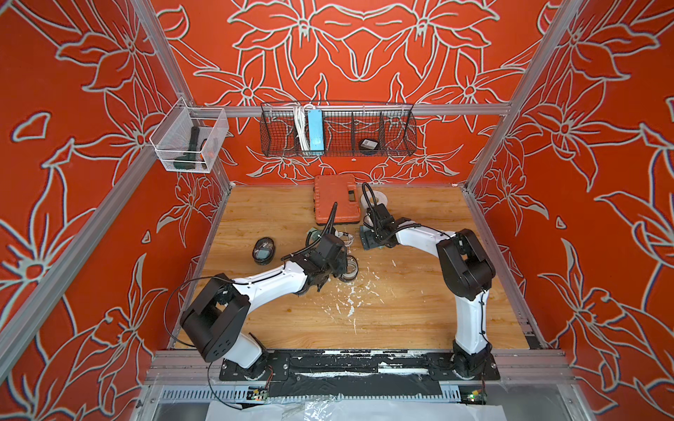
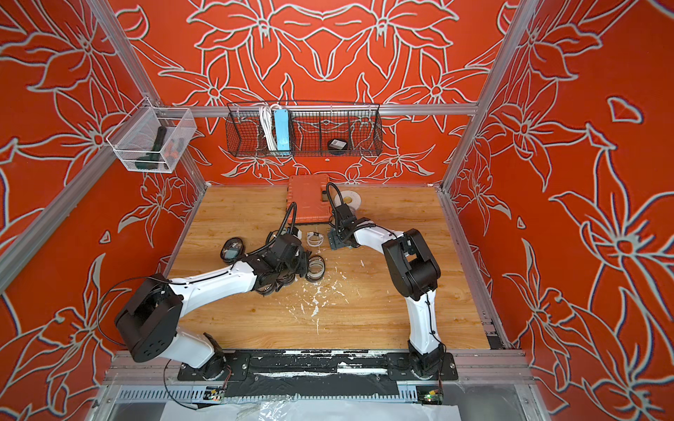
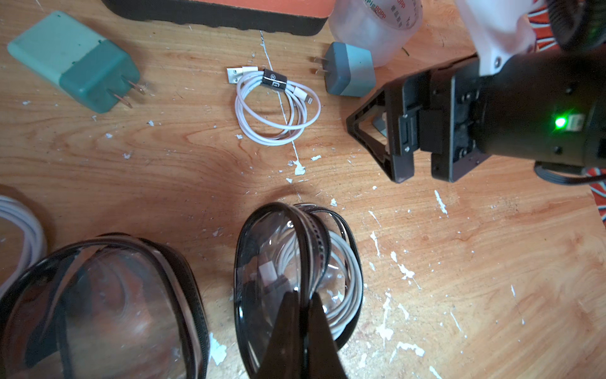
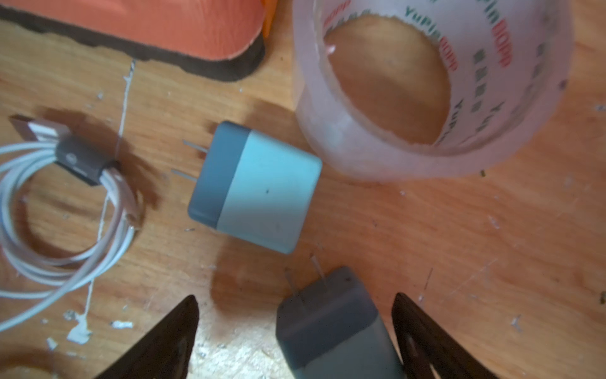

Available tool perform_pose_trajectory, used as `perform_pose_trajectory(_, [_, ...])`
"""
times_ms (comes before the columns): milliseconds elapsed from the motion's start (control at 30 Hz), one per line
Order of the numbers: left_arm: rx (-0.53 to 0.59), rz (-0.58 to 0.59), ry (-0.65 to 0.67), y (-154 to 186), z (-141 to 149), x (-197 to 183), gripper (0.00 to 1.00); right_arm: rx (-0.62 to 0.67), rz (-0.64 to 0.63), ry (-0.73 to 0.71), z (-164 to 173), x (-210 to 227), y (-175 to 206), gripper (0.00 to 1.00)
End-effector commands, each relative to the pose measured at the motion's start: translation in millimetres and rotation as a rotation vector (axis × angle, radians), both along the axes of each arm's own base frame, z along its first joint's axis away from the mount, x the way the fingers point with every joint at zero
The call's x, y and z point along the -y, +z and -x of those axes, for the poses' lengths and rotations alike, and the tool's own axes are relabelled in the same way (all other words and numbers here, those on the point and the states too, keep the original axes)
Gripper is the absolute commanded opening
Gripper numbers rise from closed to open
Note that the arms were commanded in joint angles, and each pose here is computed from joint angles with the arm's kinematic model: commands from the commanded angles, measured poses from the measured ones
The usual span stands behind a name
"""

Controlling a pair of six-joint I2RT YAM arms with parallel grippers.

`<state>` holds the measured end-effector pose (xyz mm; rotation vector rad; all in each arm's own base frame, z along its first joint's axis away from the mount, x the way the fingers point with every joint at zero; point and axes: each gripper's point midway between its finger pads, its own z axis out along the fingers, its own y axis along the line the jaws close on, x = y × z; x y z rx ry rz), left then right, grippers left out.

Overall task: Pack away charging kits
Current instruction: Pick up the plug from the center of the board.

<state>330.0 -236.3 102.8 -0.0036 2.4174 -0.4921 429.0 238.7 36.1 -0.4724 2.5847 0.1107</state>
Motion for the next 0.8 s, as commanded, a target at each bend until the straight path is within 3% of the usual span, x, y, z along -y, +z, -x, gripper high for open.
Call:
perform_pose_trajectory(0, [0.023, 0.029, 0.005, 13, -6, 3, 0.0, -0.035, -0.034, 0.01, 15, 0, -1, 0.9])
perform_pose_trajectory(333, [0.017, 0.026, 0.007, 11, -6, 2, 0.0, -0.06, -0.003, -0.082, 25, 16, -14, 0.76])
perform_pose_trajectory(567, [0.017, 0.019, 0.013, 10, -7, 0, 0.0, -0.053, 0.055, -0.136, 14, 23, -20, 0.55])
perform_pose_trajectory(767, [0.01, 0.034, 0.004, 9, -6, 2, 0.0, -0.079, 0.057, -0.157, 17, 23, -17, 0.31])
